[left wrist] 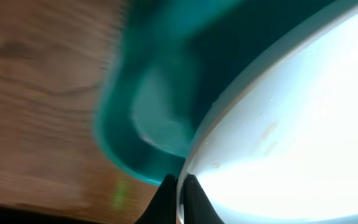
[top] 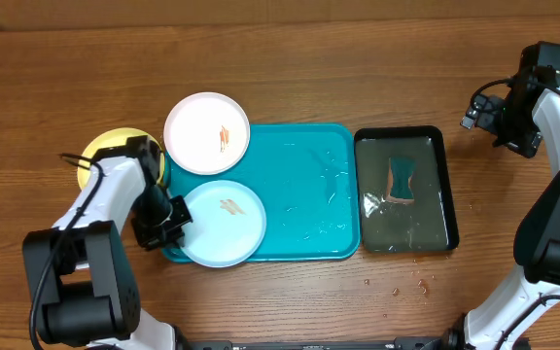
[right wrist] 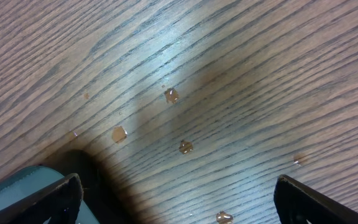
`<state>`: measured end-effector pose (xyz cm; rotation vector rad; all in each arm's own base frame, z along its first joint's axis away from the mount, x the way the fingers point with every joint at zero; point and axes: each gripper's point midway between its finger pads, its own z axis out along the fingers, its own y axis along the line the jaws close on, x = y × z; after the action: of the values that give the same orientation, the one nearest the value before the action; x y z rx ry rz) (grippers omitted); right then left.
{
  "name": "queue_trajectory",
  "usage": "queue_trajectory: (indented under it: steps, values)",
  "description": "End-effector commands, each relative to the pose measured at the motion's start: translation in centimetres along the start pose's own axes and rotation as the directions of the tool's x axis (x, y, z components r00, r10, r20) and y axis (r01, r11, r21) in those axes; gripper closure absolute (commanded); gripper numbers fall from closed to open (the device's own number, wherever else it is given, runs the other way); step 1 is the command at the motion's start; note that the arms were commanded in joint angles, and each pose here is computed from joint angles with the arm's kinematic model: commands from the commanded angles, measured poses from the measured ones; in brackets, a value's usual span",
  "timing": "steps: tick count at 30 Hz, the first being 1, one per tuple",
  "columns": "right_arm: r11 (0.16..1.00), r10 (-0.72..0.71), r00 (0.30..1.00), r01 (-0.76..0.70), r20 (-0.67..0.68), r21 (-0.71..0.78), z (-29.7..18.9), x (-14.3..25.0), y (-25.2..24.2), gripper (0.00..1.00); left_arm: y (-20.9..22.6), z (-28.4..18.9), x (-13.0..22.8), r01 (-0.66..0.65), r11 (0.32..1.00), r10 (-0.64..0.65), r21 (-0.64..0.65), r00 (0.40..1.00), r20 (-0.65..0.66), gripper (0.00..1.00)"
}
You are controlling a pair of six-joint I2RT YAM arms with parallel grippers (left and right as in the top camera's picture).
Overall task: Clean dirty plates on tray and stack at the side
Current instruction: 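Slide light-blue plate to tray center with left gripper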
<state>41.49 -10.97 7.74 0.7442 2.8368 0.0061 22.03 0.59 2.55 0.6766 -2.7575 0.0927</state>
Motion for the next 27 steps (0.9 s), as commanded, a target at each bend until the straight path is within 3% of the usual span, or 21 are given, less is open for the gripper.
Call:
queue_trajectory:
  steps: [1, 17, 27]
  values:
    - [1.000, 0.005, 0.999, -0.005, 0.041, -0.003, -1.2, -0.8, 0.0, 0.00, -2.7, -0.7, 0.7, -0.075, 0.994, 0.073, 0.076, 0.997, 0.027, 0.96]
    - [1.000, 0.005, 0.999, -0.005, 0.041, -0.003, -1.2, -0.8, 0.0, 0.00, -15.3, -0.5, 0.8, -0.199, 0.963, 0.144, 0.182, 0.949, 0.280, 0.96]
    - [1.000, 0.005, 0.999, -0.005, 0.041, -0.003, -1.2, -0.8, 0.0, 0.00, -16.2, -0.8, -0.5, -0.151, 0.983, 0.094, 0.099, 0.896, 0.434, 0.95]
